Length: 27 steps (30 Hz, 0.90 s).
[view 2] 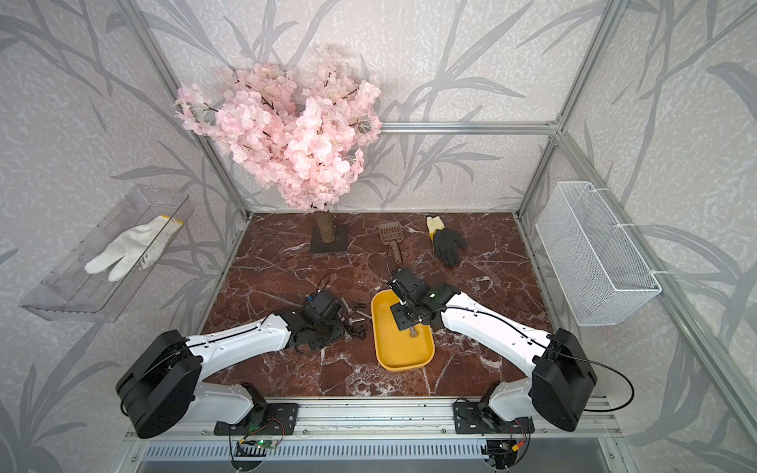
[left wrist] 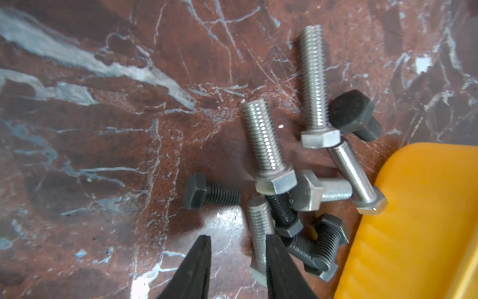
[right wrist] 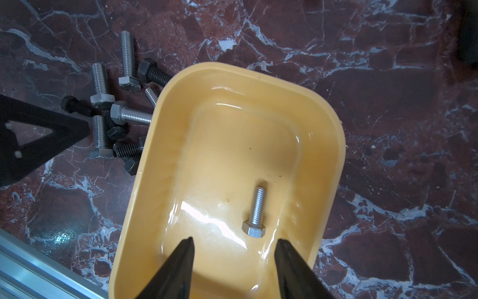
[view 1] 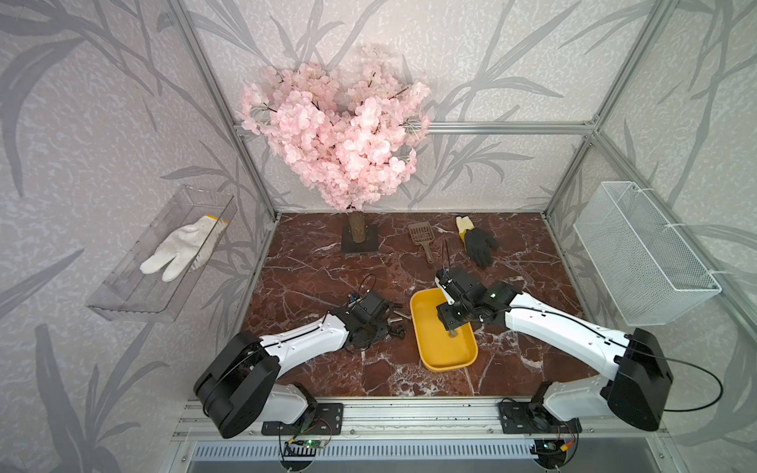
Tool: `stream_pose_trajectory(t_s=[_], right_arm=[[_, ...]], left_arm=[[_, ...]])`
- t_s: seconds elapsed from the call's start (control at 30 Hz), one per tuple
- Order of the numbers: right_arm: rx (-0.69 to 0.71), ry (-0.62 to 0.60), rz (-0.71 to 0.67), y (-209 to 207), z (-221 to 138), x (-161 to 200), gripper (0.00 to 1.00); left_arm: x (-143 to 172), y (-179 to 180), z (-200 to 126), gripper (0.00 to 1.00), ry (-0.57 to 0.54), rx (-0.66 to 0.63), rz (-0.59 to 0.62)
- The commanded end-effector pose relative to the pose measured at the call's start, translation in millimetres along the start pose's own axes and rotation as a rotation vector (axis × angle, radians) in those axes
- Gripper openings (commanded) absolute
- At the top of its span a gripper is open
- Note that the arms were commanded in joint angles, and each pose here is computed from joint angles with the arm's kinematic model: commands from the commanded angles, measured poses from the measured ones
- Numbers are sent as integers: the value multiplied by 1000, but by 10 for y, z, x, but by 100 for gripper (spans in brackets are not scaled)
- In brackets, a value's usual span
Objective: Take the screw protection sleeves out of the storage box
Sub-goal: Move the bolt to the center of the board.
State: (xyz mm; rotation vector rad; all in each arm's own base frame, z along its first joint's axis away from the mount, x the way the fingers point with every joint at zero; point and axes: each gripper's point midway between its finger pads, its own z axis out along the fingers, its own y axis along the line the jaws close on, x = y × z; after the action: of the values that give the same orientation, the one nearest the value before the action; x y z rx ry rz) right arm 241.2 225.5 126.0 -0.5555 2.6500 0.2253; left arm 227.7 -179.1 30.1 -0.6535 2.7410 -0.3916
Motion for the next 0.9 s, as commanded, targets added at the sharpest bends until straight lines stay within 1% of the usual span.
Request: stream_pose_trajectory(t_s=[0.0, 0.37, 0.53, 0.7, 0.87], right_arm=[[16, -3, -9, -28, -30, -58, 55], [21, 4, -18, -42, -4, -49, 55], [21, 13, -14, -48, 46, -35, 55], [26, 26, -11, -52, 83, -14, 55], [24, 28, -11, -47, 89, -21, 55]], left_arm=[[-72, -52, 22, 37, -32, -4, -15], [-93, -152, 124, 36, -28, 3, -8], [-59, -110, 185, 35, -9, -24, 5], [-12, -36, 256, 30, 13, -48, 8], [25, -17, 294, 22, 36, -57, 24]])
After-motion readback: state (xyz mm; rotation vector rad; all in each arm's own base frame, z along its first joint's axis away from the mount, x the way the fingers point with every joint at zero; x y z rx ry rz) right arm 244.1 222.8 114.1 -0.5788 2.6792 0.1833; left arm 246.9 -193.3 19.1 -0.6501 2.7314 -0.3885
